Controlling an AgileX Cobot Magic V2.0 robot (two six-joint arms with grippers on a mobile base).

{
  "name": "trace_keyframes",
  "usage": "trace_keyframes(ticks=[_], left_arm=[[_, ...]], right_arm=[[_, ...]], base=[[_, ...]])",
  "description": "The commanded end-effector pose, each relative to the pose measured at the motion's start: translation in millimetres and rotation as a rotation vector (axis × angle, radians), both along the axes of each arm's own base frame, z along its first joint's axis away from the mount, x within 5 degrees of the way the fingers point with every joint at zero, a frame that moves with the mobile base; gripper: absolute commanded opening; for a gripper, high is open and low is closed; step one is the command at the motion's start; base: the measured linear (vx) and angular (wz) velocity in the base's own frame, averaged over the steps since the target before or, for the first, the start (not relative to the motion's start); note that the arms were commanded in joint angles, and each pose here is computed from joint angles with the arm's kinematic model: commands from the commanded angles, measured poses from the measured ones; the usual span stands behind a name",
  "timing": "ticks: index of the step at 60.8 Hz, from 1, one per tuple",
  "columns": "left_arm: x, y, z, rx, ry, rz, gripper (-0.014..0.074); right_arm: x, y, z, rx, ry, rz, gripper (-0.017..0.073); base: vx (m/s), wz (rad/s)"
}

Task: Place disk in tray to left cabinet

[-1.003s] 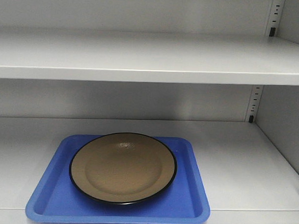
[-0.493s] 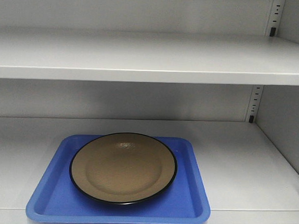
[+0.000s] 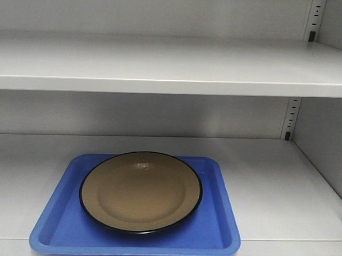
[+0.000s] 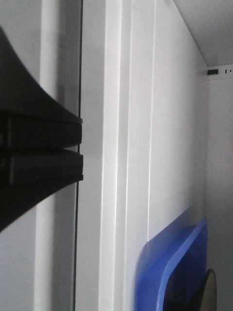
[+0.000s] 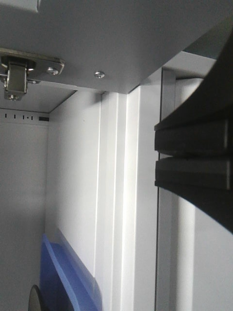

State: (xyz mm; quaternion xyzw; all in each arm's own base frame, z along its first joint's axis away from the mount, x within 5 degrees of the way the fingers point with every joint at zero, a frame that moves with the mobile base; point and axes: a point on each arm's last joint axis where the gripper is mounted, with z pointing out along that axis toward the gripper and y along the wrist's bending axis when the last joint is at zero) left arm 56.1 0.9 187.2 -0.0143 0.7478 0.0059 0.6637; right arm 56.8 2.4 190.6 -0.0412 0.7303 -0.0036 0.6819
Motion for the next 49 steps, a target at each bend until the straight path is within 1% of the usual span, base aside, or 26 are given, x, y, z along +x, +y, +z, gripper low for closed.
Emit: trace_keyframes(ticks=[1, 49], left_arm=[[0.8, 0.8, 1.8, -0.013, -0.073, 0.011, -0.0006], [0.8, 0.8, 1.8, -0.013, -0.073, 0.011, -0.0006]], right_arm=[[0.0, 0.2, 0.3, -0.019, -0.06, 0.001, -0.0004], [0.0, 0.3, 0.9, -0.018, -0.066, 0.002, -0.0004]], base=[[0.0, 0.0], [0.0, 0.0]])
